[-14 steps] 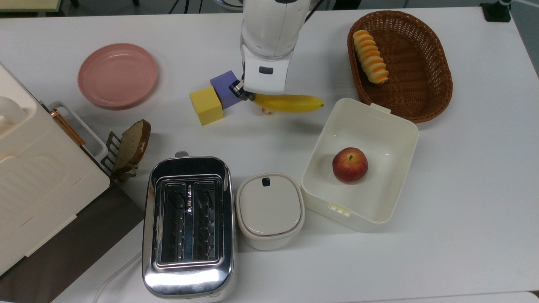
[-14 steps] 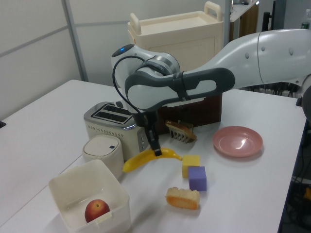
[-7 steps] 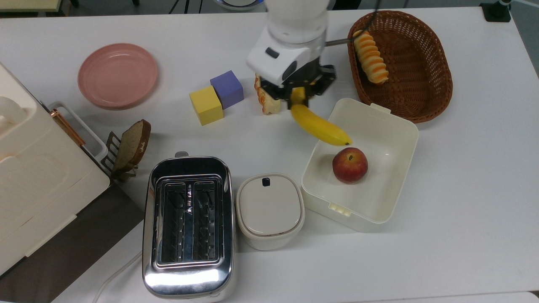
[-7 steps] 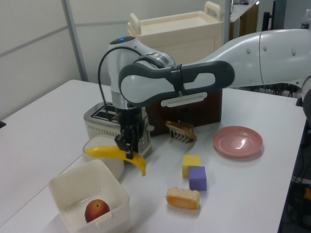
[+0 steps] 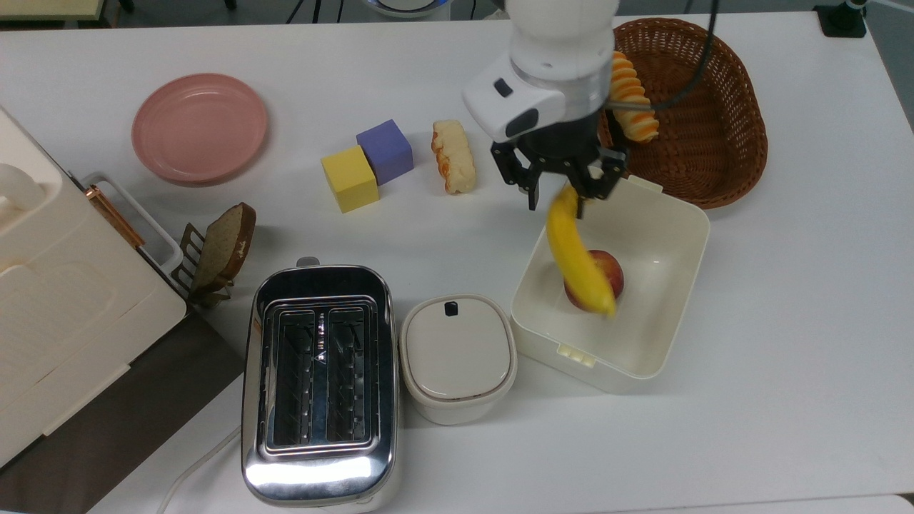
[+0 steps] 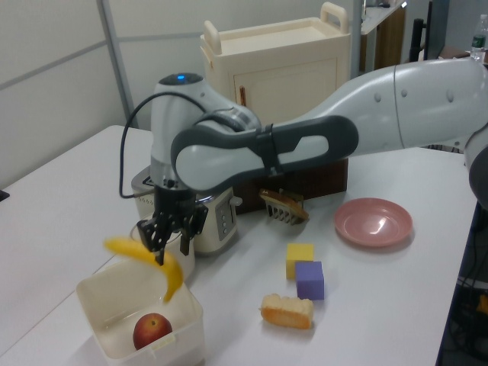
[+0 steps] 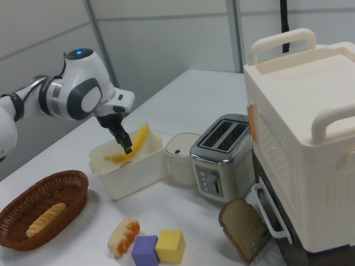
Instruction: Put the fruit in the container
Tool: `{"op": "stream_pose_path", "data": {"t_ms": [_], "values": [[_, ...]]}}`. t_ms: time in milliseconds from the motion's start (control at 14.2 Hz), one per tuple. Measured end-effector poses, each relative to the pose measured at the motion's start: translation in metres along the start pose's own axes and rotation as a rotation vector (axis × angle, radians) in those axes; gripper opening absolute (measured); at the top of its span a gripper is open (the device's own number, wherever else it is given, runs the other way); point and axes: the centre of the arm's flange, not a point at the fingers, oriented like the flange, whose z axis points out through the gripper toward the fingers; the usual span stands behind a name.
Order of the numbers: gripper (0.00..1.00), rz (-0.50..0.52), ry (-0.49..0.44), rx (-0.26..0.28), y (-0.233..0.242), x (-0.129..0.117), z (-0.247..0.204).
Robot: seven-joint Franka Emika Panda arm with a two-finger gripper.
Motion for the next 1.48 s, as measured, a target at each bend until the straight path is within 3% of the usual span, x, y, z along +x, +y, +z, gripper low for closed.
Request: {"op": "stream_pose_path", "data": {"t_ms": [70, 211, 281, 492, 703, 914, 1124, 1476], "values": [[0.76, 0.030, -0.003, -0.002, -0.007, -0.003, 0.009], [0.98, 0.050, -0.009, -0.006, -0.015, -0.008, 0.016], [1.00, 0.054, -0.011, -0.007, -0.019, -0.011, 0.017], [1.00, 0.045, -0.002, -0.024, -0.020, -0.013, 0.013], [1.00, -0.052, -0.085, -0.090, 0.005, -0.013, -0.014], [1.00, -0.138, -0.168, -0.135, 0.050, -0.014, -0.065], [1.00, -0.155, -0.213, -0.206, 0.104, -0.020, -0.115], [1.00, -0.160, -0.252, -0.235, 0.198, -0.018, -0.133]]}}
